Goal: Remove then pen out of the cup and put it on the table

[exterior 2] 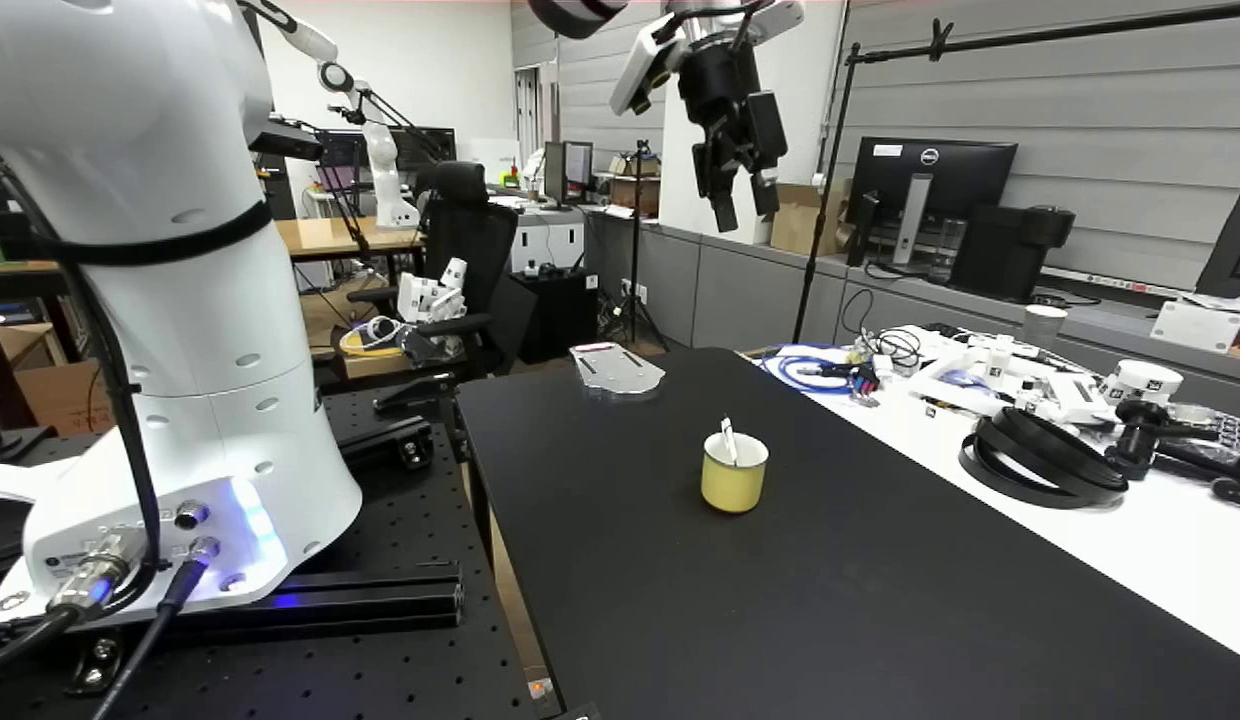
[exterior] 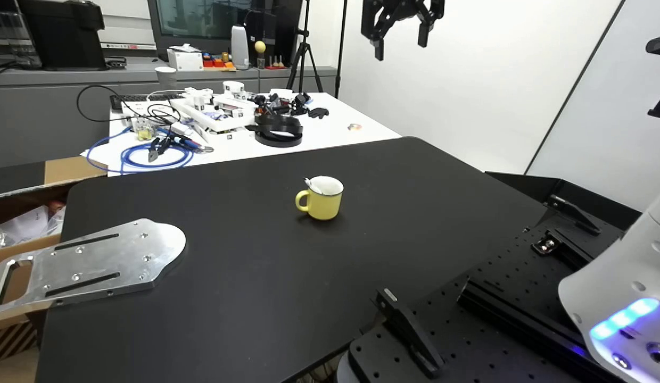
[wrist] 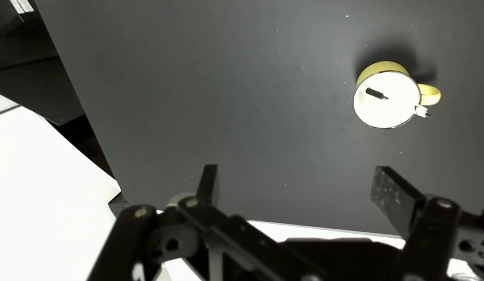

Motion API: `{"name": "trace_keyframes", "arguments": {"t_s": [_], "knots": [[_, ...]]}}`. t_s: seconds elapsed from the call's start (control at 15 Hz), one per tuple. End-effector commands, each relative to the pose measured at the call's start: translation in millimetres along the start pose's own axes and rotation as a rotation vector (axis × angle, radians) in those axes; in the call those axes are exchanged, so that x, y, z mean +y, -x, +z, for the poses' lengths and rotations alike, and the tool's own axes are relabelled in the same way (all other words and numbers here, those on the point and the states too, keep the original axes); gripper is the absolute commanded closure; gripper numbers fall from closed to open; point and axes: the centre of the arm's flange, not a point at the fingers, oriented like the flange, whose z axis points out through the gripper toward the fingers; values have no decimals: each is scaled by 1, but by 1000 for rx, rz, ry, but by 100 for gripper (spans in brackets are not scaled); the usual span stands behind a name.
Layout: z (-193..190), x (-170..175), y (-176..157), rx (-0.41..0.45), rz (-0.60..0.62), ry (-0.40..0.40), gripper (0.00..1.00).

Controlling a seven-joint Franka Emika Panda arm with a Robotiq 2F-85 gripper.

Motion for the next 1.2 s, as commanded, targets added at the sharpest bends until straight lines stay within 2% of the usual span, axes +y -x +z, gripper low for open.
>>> {"name": "trace_keyframes", "arguments": {"t_s": [0.0,0.47,0.8,0.87,1.13], "knots": [[11,-53,-10,45,71,16,0],[34,-126,-24,182,174,-1,0],[72,-168,-22,222,153,1,0],[56,-146,-11,202,134,-5,0],[72,-163,-12,194,122,0,0]]}}
